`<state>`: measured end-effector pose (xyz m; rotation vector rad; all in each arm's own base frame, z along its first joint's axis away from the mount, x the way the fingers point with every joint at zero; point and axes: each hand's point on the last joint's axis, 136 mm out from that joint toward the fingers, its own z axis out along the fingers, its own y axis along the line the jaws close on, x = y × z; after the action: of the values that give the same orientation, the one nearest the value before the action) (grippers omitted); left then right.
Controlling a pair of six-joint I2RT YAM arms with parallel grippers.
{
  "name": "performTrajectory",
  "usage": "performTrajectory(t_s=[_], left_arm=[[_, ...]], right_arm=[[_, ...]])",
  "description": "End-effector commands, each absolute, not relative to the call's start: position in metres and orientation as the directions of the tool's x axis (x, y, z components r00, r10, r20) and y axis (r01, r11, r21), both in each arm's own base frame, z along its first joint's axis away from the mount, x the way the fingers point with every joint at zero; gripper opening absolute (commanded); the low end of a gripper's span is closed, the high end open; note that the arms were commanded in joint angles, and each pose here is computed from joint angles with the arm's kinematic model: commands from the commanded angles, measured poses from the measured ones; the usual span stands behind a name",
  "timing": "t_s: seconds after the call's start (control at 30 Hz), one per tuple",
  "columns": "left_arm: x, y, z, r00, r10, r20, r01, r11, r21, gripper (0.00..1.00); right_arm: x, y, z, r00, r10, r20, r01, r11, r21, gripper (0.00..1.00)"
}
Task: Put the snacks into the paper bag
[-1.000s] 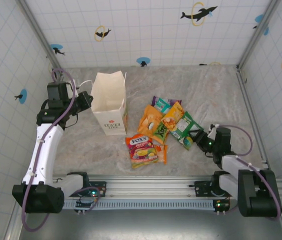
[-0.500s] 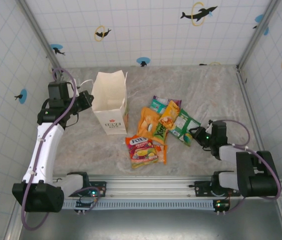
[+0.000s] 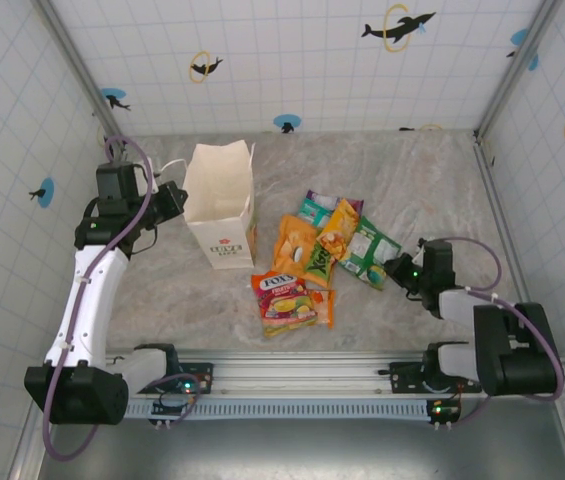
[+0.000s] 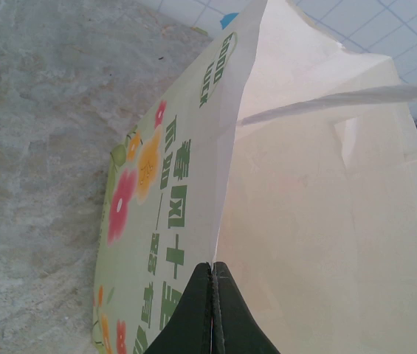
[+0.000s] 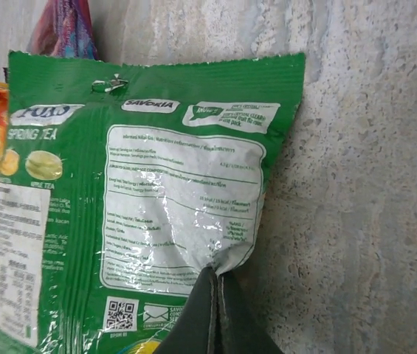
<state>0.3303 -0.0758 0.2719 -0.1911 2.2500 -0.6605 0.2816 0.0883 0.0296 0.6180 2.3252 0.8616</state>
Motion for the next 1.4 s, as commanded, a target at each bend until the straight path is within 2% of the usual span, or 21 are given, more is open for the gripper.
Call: performTrajectory(t_s=[0.0,0.2,0.37,0.53,0.67,0.83,0.97,1.0,1.1,1.13,1.23,1.37], left_arm=[[0.332,-0.078,0.278,-0.680,-0.333,-0.653,0.083,0.850,-0.520,0.00],[0.332,-0.078,0.278,-0.681,-0.332,-0.653,0.082,0.851,-0.519,0.00],[0.332,-0.079,0.278,-0.681,-0.333,-0.653,0.084,0.849,-0.521,0.00],[0.332,-0.079,0.279,-0.681,-0.330,-0.653,0.087,0.850,-0.520,0.00],[0.332,-0.080,0.279,-0.683,-0.331,-0.651,0.090,0.846,-0.525,0.00],[0.332,-0.082,0.276,-0.686,-0.336,-0.646,0.090,0.841,-0.533,0.00],[0.333,-0.083,0.277,-0.686,-0.332,-0.647,0.095,0.841,-0.532,0.00],[0.333,-0.083,0.278,-0.685,-0.331,-0.649,0.096,0.842,-0.531,0.00],[0.332,-0.083,0.278,-0.685,-0.331,-0.649,0.096,0.842,-0.530,0.00],[0.332,-0.083,0.278,-0.686,-0.328,-0.650,0.097,0.843,-0.529,0.00],[0.332,-0.083,0.277,-0.688,-0.327,-0.648,0.095,0.845,-0.527,0.00],[0.333,-0.083,0.277,-0.687,-0.324,-0.651,0.099,0.845,-0.525,0.00]], right_arm=[[0.292,0.096,0.060,-0.709,0.569,-0.416,0.123,0.681,0.722,0.00],[0.293,0.111,0.089,-0.715,0.537,-0.448,0.047,0.676,0.736,0.00],[0.277,0.119,0.086,-0.733,0.546,-0.406,0.089,0.668,0.739,0.00],[0.263,0.117,0.084,-0.725,0.527,-0.443,0.089,0.710,0.698,0.00],[0.241,0.120,0.060,-0.742,0.581,-0.333,0.202,0.668,0.716,0.00],[0.224,0.117,0.041,-0.718,0.626,-0.302,0.275,0.655,0.704,0.00],[0.210,0.119,0.029,-0.754,0.594,-0.279,0.301,0.691,0.657,0.00],[0.207,0.119,0.027,-0.764,0.582,-0.278,0.300,0.702,0.646,0.04],[0.203,0.118,0.031,-0.807,0.506,-0.304,0.256,0.765,0.591,0.34],[0.202,0.117,0.034,-0.823,0.465,-0.326,0.228,0.797,0.559,0.38],[0.207,0.107,0.054,-0.856,0.316,-0.409,0.125,0.894,0.429,0.49],[0.225,0.105,0.085,-0.856,0.134,-0.499,-0.038,0.946,0.320,0.54]])
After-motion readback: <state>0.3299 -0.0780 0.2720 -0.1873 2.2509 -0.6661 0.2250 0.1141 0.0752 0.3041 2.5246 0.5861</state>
